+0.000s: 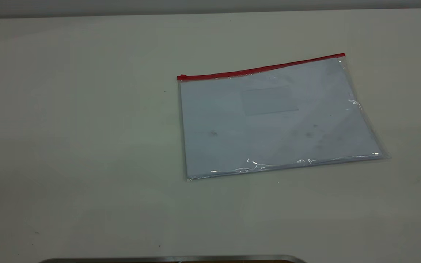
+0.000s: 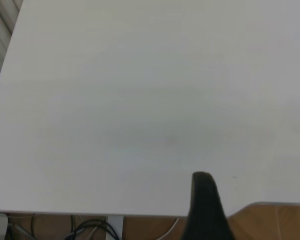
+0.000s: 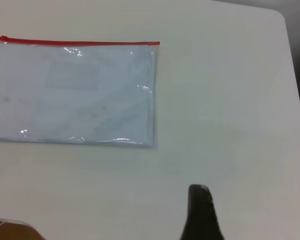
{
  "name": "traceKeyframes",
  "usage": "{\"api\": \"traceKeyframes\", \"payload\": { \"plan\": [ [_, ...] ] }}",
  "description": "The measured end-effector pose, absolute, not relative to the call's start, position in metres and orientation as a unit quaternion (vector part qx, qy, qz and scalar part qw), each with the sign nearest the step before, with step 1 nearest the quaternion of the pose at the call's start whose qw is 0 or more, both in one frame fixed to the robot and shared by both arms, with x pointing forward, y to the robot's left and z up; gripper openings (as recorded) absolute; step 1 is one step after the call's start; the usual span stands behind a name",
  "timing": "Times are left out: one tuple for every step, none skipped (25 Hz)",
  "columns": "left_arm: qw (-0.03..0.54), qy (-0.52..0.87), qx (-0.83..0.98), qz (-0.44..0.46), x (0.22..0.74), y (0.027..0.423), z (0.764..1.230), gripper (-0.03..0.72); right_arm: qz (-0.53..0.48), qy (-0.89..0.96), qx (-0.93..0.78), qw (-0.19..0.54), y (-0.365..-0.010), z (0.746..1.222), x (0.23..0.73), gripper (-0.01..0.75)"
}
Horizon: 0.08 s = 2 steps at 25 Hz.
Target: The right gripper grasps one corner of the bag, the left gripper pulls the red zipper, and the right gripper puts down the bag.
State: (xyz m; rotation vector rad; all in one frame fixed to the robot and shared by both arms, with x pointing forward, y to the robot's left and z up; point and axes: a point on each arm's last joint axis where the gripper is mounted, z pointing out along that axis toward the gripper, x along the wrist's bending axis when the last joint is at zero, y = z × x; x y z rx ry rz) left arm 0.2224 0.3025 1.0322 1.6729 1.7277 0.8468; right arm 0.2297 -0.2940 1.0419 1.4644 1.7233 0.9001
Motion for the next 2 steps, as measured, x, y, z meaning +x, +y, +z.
{"api": "traceKeyframes", "payload": {
  "plan": [
    [0.292, 0.648, 0.628, 0.318, 0.2224, 0.3025, 1.0322, 0.582, 0.347, 0.664, 0.565, 0.346, -0.294, 1.0419, 0.2297, 0.572],
    [0.292, 0.648, 0.628, 0.318, 0.2224, 0.3025, 1.0322, 0.582, 0.347, 0.664, 0.565, 0.346, -0.294, 1.0419, 0.2297, 0.572]
  ]
}}
